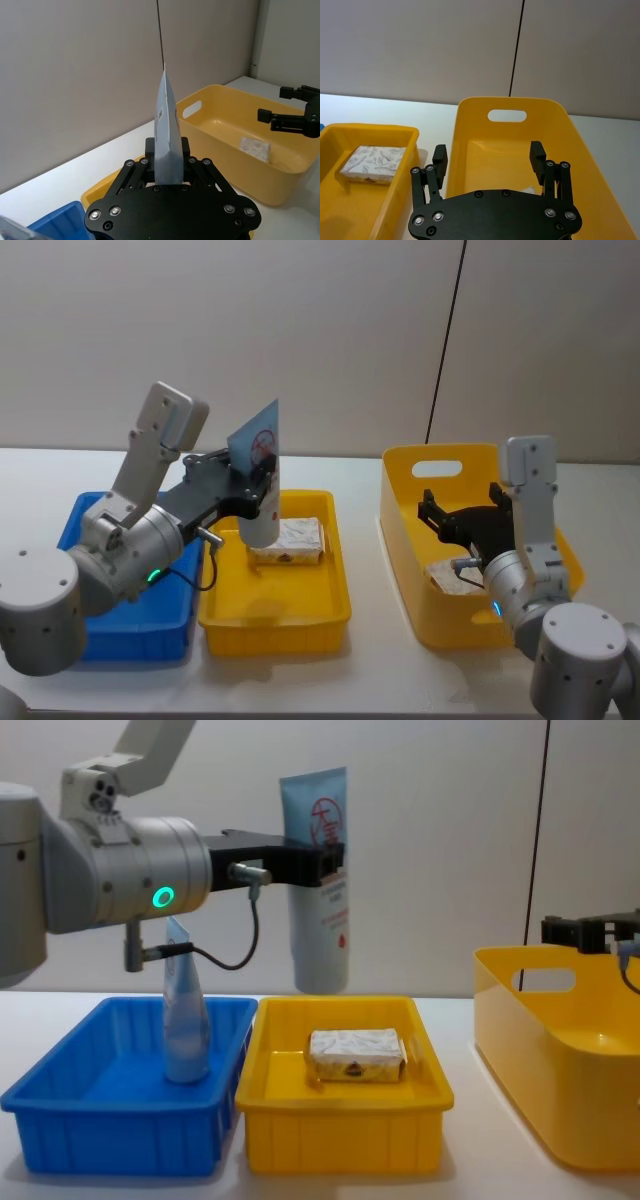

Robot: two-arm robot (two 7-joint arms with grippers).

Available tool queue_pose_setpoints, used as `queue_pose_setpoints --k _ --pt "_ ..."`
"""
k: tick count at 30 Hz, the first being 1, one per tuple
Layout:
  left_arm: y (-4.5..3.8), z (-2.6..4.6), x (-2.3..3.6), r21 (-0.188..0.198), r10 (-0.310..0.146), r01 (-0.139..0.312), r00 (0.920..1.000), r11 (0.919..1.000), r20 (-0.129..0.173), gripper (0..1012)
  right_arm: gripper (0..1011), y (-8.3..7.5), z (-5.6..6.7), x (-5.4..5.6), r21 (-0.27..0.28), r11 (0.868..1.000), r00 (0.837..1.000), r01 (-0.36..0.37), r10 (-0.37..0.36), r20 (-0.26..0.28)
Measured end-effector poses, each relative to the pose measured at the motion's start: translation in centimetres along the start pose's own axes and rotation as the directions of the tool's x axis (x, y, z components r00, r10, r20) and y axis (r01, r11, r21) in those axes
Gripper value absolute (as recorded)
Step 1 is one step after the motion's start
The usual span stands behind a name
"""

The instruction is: Bimanual collaborative sorting of washing and personal care products

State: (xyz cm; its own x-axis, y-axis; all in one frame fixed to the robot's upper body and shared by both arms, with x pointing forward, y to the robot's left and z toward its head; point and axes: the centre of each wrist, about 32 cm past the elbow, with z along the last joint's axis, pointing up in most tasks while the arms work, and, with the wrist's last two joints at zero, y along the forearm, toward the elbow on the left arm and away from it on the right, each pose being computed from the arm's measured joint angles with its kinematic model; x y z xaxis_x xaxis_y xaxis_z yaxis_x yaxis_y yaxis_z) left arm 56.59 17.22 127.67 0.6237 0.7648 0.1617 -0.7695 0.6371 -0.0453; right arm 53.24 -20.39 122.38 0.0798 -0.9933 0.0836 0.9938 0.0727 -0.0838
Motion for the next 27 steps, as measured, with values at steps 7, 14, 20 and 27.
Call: queue_pose_setpoints --k 7,14,20,27 --pt "-0.81 0.10 -0.42 0.005 -0.028 0.028 0.9995 0.9996 -0.015 226 1004 -0.3 0.0 0.3 -0.001 0.999 0.999 -0.048 0.048 0.006" --pt "-1.19 0.17 -0.64 0.007 -0.043 0.043 0.9988 0.9990 -0.022 226 1004 -0.6 0.1 0.6 -0.001 0.993 0.993 -0.120 0.120 0.022" --pt "-1.41 0.20 -0.78 0.008 -0.051 0.051 0.9984 0.9987 -0.026 227 1003 -0.8 0.3 0.7 -0.006 0.981 0.981 -0.192 0.192 0.040" --pt "-1.57 0.24 -0.87 0.008 -0.056 0.056 0.9980 0.9984 -0.029 227 1003 -1.0 0.5 0.8 -0.019 0.957 0.955 -0.288 0.289 0.067"
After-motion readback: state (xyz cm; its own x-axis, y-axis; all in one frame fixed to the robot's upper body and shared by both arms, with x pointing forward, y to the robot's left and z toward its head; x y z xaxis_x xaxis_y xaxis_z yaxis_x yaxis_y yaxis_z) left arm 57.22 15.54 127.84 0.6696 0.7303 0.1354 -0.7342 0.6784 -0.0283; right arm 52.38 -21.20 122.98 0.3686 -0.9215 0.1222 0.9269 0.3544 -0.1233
